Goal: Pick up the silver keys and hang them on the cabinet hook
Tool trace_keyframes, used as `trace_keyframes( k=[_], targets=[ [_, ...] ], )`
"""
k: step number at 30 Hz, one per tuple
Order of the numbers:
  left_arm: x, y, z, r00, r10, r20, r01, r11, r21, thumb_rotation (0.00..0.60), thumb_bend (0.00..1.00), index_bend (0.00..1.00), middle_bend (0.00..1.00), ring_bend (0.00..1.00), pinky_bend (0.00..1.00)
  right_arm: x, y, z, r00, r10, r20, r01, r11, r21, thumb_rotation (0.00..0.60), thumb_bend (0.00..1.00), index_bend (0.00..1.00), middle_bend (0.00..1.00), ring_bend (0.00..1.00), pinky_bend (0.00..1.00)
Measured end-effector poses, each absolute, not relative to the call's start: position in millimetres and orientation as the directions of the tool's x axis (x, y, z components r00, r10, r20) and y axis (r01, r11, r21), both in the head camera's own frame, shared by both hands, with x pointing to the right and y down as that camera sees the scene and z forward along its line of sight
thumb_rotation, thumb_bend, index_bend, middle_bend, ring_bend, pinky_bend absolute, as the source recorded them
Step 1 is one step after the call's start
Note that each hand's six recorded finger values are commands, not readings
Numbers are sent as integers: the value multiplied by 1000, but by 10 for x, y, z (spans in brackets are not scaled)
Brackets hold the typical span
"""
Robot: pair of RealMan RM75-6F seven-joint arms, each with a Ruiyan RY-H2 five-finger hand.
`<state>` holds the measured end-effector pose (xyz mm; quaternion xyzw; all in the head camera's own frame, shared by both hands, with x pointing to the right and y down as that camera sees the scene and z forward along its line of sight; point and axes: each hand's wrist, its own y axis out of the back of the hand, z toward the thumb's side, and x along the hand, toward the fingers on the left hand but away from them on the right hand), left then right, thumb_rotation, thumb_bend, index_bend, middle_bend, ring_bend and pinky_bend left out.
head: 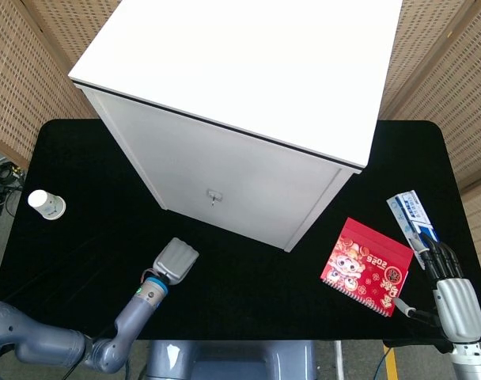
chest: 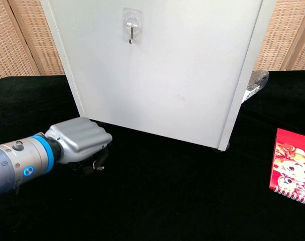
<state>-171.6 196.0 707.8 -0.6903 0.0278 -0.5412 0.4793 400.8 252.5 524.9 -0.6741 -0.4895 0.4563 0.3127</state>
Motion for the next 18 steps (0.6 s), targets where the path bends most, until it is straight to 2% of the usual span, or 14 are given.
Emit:
trace_keyframes(
  k=[9, 18],
  targets=[
    [-1825, 1812, 6752, 455, -600, 658, 444, -488, -752, 600, 416, 581, 870, 831, 741, 3990, 2533, 5240, 108, 946, -307, 372, -324, -870, 600, 107, 0, 0, 0, 0],
    [-1899, 1544, 6271, 518, -659, 545, 403, -373, -836, 600, 416, 590, 870, 831, 741, 3980, 2542, 5241, 111, 945, -308, 371, -327, -869, 600, 106, 0, 0, 0, 0]
  ],
)
